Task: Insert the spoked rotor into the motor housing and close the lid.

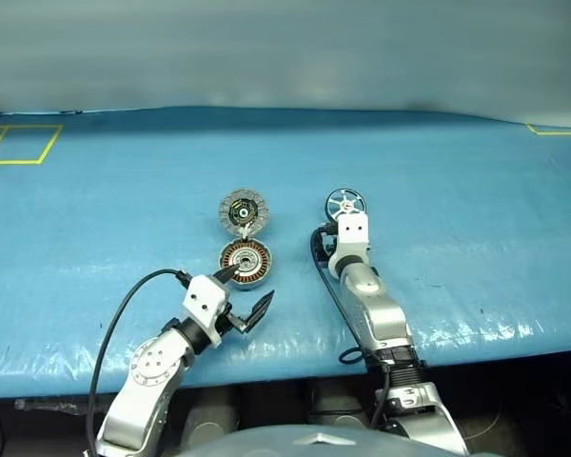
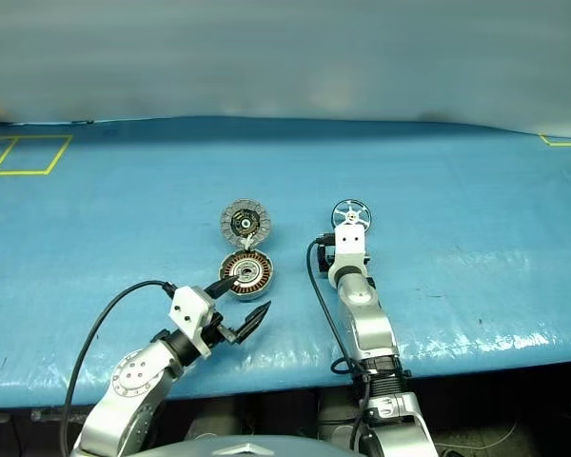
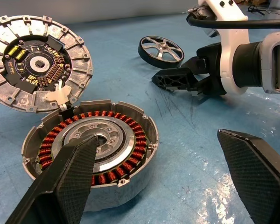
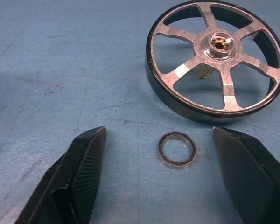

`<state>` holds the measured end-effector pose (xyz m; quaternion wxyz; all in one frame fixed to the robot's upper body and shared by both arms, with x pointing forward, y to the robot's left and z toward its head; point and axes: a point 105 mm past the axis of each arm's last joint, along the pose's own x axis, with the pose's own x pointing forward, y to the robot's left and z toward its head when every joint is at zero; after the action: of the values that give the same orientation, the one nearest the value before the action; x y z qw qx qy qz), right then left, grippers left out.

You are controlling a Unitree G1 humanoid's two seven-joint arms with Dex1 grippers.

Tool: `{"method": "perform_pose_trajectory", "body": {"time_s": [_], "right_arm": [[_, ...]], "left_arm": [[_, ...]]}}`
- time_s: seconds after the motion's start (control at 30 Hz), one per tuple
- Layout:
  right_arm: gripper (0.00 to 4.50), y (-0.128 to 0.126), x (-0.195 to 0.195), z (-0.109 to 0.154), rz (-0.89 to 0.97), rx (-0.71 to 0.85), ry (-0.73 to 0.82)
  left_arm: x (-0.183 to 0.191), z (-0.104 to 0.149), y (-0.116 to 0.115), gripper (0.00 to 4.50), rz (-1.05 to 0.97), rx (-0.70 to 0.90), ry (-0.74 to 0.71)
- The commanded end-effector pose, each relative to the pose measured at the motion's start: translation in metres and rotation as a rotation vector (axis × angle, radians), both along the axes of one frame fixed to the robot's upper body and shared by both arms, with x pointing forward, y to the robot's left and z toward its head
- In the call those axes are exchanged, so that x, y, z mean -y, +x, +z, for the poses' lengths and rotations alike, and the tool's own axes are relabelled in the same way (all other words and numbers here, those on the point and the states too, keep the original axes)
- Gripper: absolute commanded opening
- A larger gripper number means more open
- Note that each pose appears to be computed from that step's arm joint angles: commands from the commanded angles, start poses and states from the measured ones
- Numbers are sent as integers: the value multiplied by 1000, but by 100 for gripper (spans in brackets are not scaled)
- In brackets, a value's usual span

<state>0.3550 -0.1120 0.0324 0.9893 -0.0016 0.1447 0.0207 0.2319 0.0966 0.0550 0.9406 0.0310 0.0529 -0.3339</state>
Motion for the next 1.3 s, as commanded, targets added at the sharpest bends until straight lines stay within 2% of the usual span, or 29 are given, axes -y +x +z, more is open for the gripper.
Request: {"method": "perform_pose_trajectory", "body": {"time_s": [0.03,0.2,0.23,0.4,0.67,0.83,1.03,1.3], "right_arm": [[257,-7,8,-10,-24,-37,-26],[89,-21,9,-16,-17,-62,-26],[66,-23,10,-16,-18,-65,-23],[66,-38,7,-8,48,-59,-39],[66,-72,-51,59,593,85,-109],[66,-76,-85,77,762,124,-135],[66,-71,-120,72,860,123,-142],[66,-63,-136,55,883,90,-139]], "left_arm": [[-3,6,1,450,9,26,5],[-8,7,1,450,26,33,14],[-9,7,2,450,30,37,16],[-14,10,4,450,52,59,13],[-28,11,5,450,102,77,7],[-36,10,4,450,130,85,8],[-41,4,-1,450,139,57,-1],[-39,-7,-9,450,115,7,-9]]}}
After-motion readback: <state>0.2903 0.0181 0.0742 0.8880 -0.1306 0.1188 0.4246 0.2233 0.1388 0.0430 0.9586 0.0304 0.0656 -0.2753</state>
